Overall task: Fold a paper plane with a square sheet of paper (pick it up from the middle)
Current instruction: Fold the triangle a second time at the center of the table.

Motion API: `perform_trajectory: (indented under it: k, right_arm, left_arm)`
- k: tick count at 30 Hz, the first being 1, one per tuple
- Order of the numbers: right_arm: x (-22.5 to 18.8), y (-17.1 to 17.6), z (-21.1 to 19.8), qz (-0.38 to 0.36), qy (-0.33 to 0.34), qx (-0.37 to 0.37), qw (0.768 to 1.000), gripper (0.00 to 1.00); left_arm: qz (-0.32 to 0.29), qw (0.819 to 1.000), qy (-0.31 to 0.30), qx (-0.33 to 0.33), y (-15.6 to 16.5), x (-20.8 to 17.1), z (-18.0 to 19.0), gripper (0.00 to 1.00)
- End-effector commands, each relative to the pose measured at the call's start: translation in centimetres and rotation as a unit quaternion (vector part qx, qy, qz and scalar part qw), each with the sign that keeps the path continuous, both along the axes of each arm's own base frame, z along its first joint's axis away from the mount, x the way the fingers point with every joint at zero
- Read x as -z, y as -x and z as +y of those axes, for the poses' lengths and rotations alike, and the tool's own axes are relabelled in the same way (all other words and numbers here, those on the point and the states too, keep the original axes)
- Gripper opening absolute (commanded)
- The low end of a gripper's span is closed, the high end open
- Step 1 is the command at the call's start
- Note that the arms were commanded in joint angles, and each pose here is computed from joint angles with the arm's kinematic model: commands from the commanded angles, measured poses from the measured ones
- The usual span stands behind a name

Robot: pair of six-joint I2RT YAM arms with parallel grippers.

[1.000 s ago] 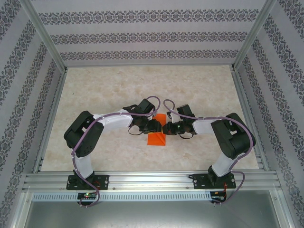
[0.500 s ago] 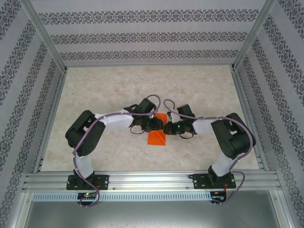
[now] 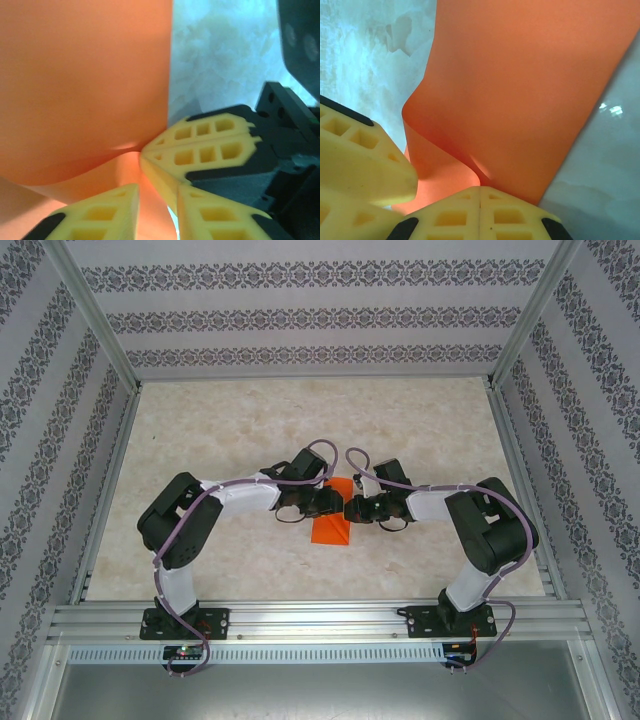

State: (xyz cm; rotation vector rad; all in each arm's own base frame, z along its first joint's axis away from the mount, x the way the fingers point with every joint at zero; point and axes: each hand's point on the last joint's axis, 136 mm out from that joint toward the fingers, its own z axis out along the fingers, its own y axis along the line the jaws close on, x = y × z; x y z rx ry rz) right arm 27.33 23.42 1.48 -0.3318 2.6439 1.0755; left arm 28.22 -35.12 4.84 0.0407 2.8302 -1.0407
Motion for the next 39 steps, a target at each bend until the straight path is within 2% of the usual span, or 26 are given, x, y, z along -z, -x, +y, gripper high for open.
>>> perform_trajectory:
  k: [1, 6, 10, 39]
  right_arm:
    - [0.4, -0.5, -0.3, -0.005, 0.011, 0.001, 1.0, 0.05]
    - [0.4, -0.5, -0.3, -0.006, 0.011, 0.0, 1.0, 0.05]
    - [0.4, -0.6, -0.3, -0.006, 0.011, 0.0, 1.0, 0.05]
    - [0.5, -0.6, -0.3, -0.004, 0.013, 0.0, 1.0, 0.05]
  left_arm:
    - [-0.021, 0.999, -0.01, -0.029, -0.1, -0.3, 0.9, 0.21]
    - [-0.022, 0.998, 0.024, -0.051, -0.7, -1.5, 1.2, 0.0]
    - [-0.004, 0.997, 0.055, -0.056, -0.9, -1.6, 0.4, 0.0]
    - [0.046, 0.997, 0.018, -0.062, 0.0, 3.5, 1.0, 0.0]
